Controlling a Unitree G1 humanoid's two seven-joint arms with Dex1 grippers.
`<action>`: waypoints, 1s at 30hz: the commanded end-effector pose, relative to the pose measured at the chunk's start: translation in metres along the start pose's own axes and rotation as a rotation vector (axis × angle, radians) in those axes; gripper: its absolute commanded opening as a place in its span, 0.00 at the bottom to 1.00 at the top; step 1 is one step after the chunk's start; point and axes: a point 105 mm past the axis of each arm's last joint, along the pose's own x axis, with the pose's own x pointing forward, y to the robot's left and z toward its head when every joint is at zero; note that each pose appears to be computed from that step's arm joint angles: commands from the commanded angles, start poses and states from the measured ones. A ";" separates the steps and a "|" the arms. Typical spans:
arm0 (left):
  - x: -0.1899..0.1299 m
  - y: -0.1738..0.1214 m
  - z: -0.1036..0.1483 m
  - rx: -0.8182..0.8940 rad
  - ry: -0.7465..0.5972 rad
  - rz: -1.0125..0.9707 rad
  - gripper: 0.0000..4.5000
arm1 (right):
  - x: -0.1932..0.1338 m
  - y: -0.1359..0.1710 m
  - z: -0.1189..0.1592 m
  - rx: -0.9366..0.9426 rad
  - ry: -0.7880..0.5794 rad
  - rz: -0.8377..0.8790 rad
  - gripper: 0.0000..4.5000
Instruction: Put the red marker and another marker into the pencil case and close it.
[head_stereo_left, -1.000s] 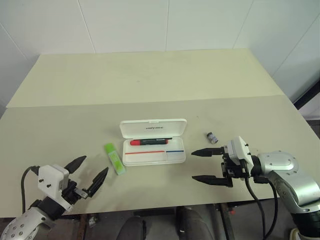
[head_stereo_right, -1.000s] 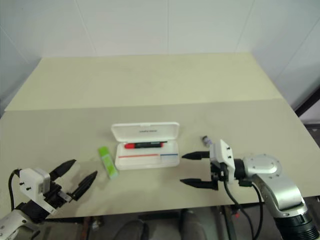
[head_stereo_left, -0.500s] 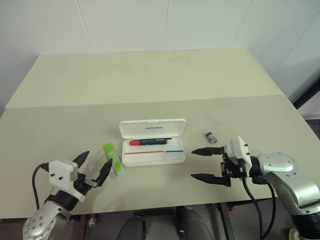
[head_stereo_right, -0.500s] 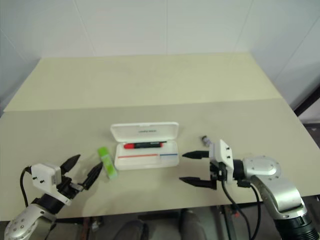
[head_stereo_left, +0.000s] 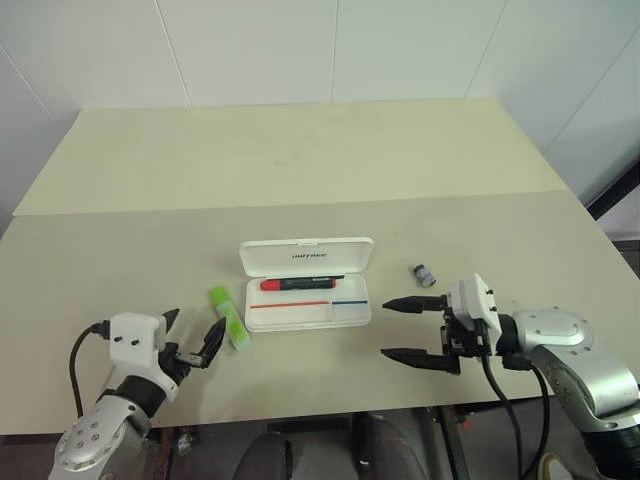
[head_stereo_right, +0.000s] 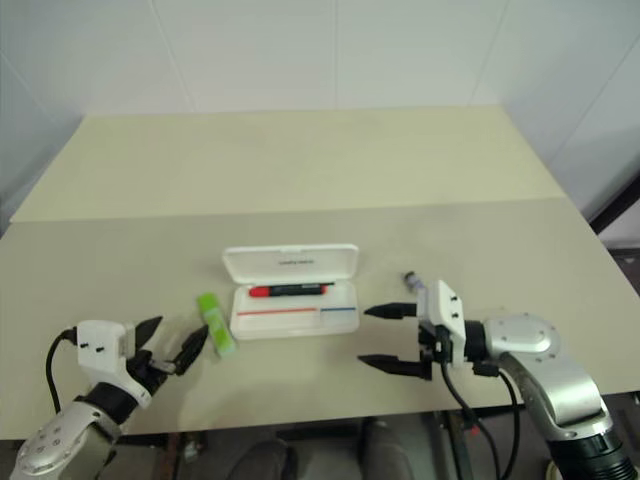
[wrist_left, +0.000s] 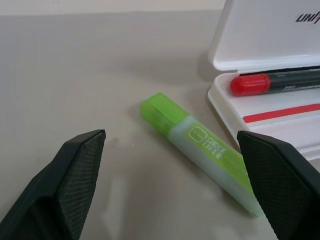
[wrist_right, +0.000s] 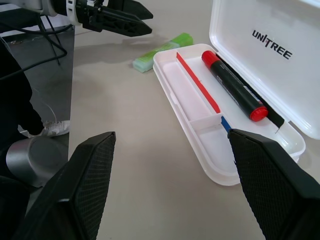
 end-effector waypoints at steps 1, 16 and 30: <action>-0.001 -0.007 0.011 0.007 -0.004 -0.016 1.00 | 0.001 0.002 0.006 -0.031 -0.014 0.008 0.84; 0.013 -0.005 0.020 -0.030 0.030 0.094 1.00 | 0.001 0.004 0.002 -0.018 -0.007 0.014 0.84; 0.026 -0.004 0.010 -0.078 0.123 0.212 1.00 | -0.001 0.005 0.000 -0.008 0.008 0.007 0.84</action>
